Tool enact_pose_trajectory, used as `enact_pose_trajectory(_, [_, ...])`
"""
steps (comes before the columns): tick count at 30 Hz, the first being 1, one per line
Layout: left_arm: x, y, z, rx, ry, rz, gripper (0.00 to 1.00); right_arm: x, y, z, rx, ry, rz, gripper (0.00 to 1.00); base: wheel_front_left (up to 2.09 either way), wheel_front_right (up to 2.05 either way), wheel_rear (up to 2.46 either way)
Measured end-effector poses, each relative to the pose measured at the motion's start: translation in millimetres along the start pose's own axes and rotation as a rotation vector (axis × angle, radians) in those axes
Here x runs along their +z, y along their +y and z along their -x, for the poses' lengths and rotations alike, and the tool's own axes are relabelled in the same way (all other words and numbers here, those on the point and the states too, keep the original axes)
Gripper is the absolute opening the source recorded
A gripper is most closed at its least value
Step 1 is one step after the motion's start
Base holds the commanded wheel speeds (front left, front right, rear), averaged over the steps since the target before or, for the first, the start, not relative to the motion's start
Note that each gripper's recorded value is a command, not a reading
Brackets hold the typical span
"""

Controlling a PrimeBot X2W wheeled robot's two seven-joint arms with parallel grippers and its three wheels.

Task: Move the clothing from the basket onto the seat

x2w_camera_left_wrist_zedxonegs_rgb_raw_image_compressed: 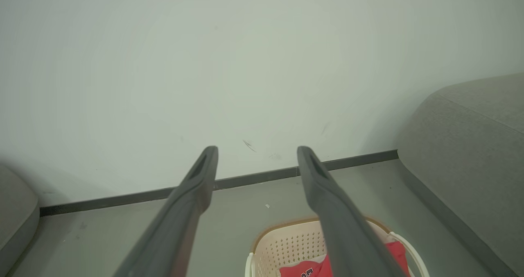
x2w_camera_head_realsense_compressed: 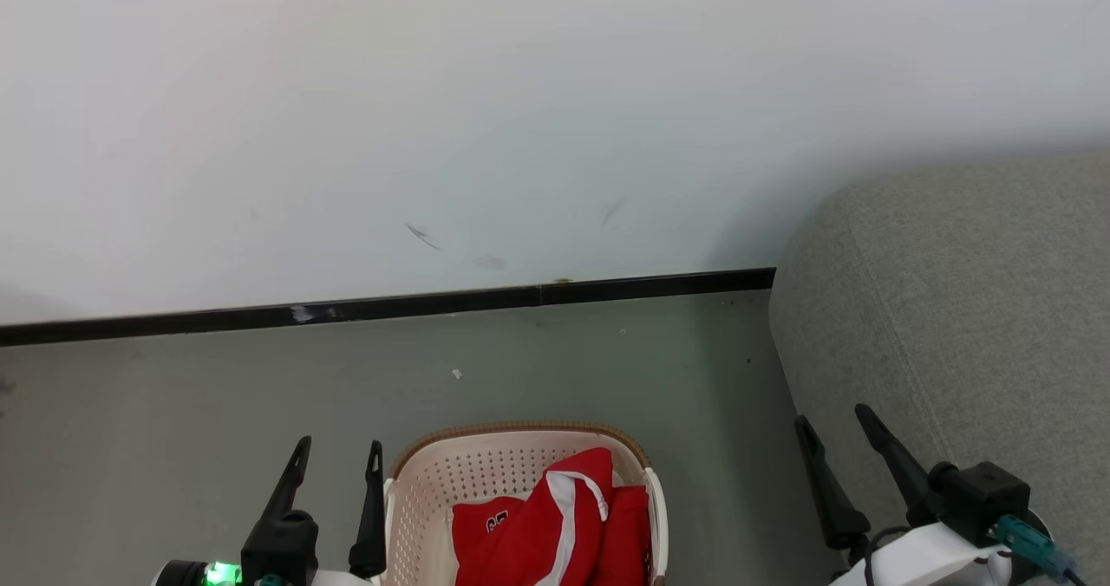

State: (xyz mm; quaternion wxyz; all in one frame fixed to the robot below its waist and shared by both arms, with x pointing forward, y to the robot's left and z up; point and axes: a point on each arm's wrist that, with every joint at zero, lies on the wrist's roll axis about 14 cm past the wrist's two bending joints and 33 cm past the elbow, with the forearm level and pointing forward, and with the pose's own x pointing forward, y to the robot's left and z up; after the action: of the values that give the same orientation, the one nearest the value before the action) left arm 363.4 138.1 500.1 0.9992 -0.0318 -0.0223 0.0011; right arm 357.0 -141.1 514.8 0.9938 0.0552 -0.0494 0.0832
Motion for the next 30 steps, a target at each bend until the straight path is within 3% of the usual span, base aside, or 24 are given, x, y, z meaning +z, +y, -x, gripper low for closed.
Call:
enact_pose_trajectory(18, [-15, 2, -1, -0.001, 0.047, -0.011, 1.00, -3, -3, -3, -0.009, 0.007, -0.010, 1.00, 0.00, 0.00, 0.00])
enact_pose_trajectory(30, [-44, -22, -4, -0.123, 0.131, -0.059, 1.00, -14, -27, 4, -0.083, 0.042, -0.005, 1.00, 0.00, 0.00, 0.00])
